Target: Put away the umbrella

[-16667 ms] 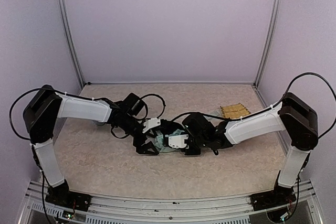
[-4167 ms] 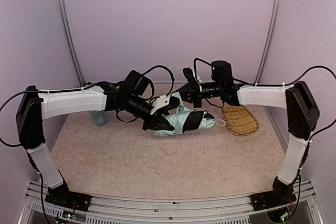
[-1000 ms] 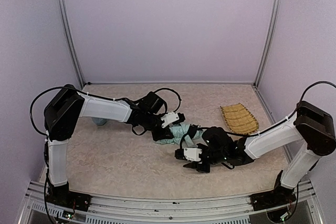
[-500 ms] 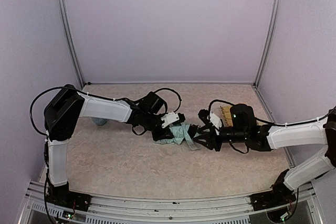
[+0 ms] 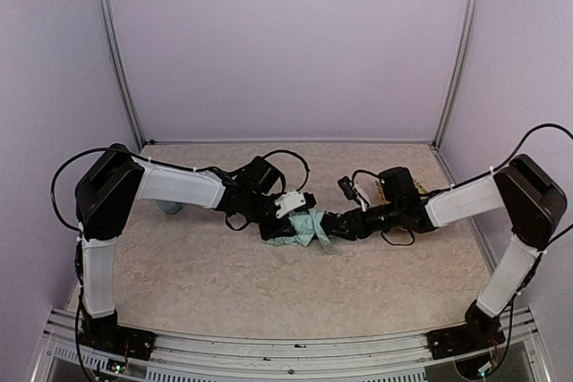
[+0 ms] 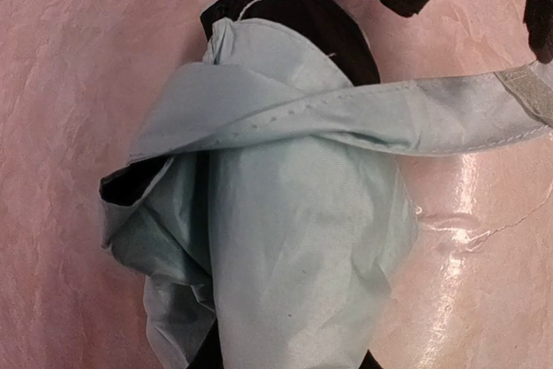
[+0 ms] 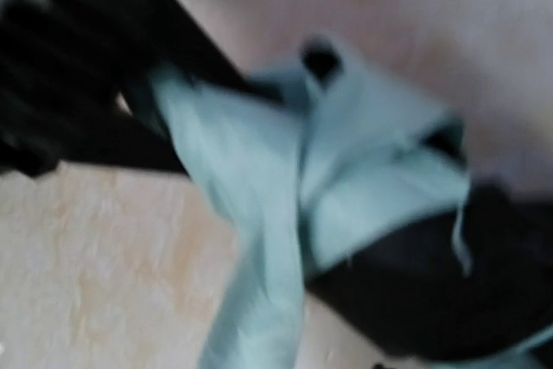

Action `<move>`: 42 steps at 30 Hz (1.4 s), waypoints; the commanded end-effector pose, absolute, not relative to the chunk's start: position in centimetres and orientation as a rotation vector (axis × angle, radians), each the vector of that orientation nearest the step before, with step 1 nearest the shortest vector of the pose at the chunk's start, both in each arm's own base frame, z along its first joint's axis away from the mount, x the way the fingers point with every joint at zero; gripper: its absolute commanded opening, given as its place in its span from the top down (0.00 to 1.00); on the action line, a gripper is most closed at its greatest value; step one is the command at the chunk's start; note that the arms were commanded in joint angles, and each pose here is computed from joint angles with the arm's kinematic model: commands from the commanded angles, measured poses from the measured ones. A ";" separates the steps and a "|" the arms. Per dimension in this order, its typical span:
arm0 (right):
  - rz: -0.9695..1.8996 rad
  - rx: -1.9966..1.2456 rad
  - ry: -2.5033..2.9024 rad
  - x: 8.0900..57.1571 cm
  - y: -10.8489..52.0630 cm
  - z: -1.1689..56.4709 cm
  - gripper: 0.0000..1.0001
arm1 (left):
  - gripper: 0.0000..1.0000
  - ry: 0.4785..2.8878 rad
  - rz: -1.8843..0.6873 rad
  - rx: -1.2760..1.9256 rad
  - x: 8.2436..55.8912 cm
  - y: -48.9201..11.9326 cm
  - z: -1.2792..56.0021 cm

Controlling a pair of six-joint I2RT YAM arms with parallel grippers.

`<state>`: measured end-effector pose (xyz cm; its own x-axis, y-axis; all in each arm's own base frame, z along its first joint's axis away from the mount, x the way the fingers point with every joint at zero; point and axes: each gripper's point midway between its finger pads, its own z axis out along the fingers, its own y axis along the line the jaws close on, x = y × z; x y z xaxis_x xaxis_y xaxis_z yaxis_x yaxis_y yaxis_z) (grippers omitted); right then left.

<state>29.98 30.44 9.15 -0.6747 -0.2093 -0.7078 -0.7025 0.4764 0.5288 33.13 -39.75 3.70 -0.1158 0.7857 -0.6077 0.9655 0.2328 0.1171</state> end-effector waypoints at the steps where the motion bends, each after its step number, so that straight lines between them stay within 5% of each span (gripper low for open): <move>1: 1.253 -0.692 2.297 28.5 30.3 6.8 0.51 | 1.00 2.189 -0.248 1.709 31.4 -34.7 -3.4; 4: 1.375 -0.719 2.301 27.4 31.2 6.5 0.41 | 1.00 2.189 -0.249 1.716 31.4 -34.7 -3.5; 8: 1.436 -0.794 2.330 26.3 32.5 5.7 0.43 | 1.00 2.192 -0.246 1.718 31.4 -34.7 -3.5; 16: 1.577 -0.829 2.292 24.9 33.2 6.3 0.71 | 1.00 2.198 -0.248 1.716 31.3 -34.7 -3.5; 20: 1.581 -0.834 2.305 24.6 33.1 6.0 0.98 | 1.00 2.204 -0.247 1.714 31.4 -34.5 -3.6; 23: 1.507 -0.853 2.320 25.0 32.8 6.2 1.00 | 1.00 2.220 -0.252 1.702 31.5 -34.3 -3.6; 26: 1.250 -0.864 2.342 27.6 31.9 6.8 1.00 | 1.00 2.244 -0.272 1.674 31.8 -34.2 -3.6; 33: 0.045 -0.733 2.291 36.5 23.4 10.9 1.00 | 1.00 2.284 -0.377 1.616 32.0 -34.6 -3.3; 37: -0.465 -0.887 2.034 36.5 23.4 14.7 1.00 | 1.00 2.342 -0.443 1.555 32.4 -34.6 -3.6; 42: -0.676 -1.097 1.857 34.1 26.9 15.1 1.00 | 1.00 2.438 -0.569 1.347 35.2 -34.3 -3.4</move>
<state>34.67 28.16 14.34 -0.3149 -0.7133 -0.6262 -0.5333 0.6787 -0.5050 34.66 -39.45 3.55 -0.2852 0.7234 -0.6287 0.9477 0.3111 -0.0720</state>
